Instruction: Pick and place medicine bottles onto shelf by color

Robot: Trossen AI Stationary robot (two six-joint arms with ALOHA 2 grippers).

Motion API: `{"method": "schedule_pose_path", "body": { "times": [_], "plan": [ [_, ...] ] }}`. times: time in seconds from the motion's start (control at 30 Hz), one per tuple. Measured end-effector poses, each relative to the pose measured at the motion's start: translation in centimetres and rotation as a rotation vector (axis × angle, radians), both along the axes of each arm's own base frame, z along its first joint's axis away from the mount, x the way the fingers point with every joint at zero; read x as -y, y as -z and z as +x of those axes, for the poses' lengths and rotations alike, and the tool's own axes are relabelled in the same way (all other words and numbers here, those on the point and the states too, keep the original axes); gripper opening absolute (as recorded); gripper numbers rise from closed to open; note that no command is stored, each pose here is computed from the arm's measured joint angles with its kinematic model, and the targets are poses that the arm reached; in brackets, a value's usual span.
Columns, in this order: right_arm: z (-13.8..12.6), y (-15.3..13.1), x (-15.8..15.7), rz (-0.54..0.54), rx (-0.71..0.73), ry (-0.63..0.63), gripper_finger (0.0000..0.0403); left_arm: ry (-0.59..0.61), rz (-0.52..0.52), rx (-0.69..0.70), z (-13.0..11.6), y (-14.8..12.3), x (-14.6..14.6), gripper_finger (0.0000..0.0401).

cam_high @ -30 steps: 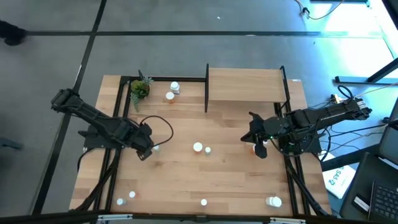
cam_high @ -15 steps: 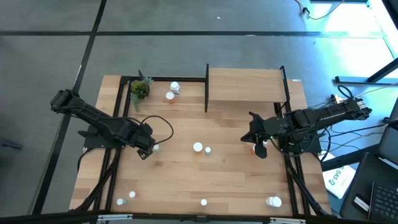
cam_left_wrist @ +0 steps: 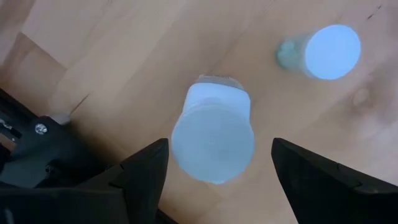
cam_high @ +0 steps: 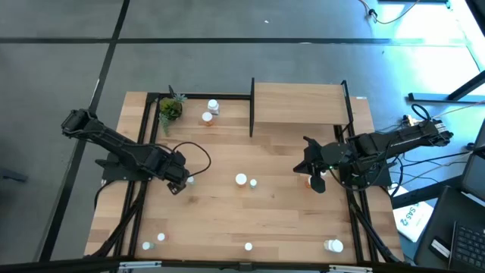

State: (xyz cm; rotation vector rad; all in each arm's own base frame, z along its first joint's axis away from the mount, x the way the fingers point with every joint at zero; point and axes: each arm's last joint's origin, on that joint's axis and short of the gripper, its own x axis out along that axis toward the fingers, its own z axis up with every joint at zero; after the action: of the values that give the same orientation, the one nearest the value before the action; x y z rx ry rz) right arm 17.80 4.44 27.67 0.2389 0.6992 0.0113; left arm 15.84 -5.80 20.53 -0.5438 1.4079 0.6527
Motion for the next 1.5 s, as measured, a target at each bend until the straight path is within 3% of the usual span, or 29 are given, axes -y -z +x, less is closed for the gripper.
{"method": "schedule_pose_path", "body": {
  "times": [0.17,0.47,0.73,1.2,1.5],
  "plan": [
    [0.0,0.0,0.0,0.0,0.0,0.0,0.0023,0.0,0.084,0.03,0.1,0.0,-0.2,0.0279],
    [0.0,0.0,0.0,0.0,0.0,0.0,0.0023,0.0,0.027,-0.015,0.2,0.4,0.0,0.0279],
    [0.0,0.0,0.0,0.001,0.002,0.0,0.0023,0.005,0.049,-0.053,0.6,1.0,0.1,0.0275],
    [0.1,-0.1,0.0,0.004,0.016,0.0,0.0023,-0.006,0.06,-0.073,0.9,1.5,0.3,0.0156],
    [0.1,-0.1,0.0,0.004,0.016,0.0,0.0023,-0.033,0.074,-0.08,1.2,-0.1,0.3,0.0154]
  ]
}}
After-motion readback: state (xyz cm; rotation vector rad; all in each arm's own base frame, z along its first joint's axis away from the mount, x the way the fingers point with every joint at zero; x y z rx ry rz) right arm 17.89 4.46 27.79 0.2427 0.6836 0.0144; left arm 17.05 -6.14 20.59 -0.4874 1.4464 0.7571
